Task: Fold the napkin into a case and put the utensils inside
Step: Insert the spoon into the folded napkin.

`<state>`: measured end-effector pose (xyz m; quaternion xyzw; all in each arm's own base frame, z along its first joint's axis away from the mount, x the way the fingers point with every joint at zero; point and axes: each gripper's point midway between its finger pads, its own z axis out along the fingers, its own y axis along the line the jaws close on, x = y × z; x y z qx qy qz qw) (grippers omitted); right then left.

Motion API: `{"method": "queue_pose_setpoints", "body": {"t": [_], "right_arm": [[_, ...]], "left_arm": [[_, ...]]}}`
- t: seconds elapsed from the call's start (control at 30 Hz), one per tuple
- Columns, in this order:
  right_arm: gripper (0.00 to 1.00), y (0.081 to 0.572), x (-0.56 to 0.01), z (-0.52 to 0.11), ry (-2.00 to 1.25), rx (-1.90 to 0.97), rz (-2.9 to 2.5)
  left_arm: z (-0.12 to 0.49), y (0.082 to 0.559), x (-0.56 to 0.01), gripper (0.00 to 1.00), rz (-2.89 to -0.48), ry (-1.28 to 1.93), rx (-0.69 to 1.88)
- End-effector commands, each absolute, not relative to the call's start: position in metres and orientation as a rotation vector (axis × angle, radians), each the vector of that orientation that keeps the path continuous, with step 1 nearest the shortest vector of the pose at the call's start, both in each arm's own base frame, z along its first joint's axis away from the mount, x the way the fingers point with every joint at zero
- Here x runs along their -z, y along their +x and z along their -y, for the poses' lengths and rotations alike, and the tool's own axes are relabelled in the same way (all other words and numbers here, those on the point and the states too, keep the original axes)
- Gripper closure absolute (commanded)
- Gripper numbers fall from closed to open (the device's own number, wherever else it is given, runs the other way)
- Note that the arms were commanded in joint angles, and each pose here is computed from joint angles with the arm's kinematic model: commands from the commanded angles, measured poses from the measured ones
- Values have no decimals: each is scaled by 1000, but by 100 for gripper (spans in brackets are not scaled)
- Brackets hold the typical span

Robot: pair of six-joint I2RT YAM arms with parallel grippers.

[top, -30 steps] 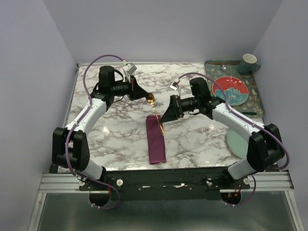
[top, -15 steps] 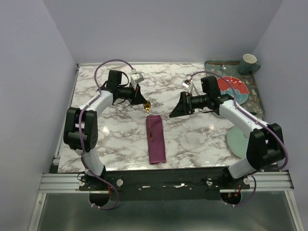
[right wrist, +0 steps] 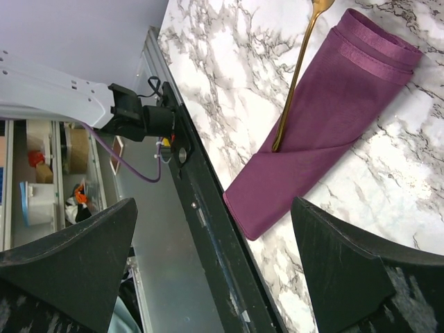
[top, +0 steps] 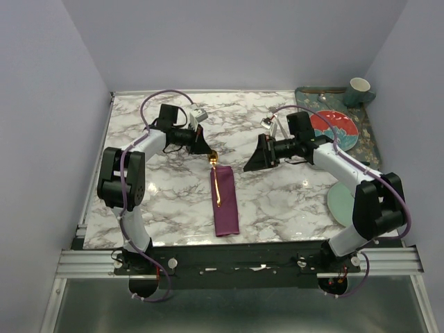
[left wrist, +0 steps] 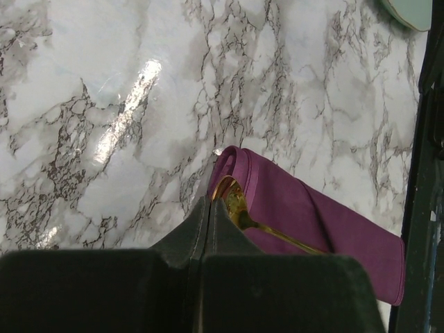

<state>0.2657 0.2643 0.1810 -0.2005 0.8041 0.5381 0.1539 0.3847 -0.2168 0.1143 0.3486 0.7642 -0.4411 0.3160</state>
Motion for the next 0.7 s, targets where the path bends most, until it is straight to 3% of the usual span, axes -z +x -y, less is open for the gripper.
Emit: {"method": "queue_pose_setpoints", "body": {"t": [0.0, 0.67], "right_arm": [[0, 268, -185, -265, -593, -1556, -2297], [0, 267, -187, -265, -605, -1564, -2291]], "left_arm": [[220, 376, -114, 100, -2035, 884, 1264], [226, 337, -91, 100, -2137, 849, 1371]]}}
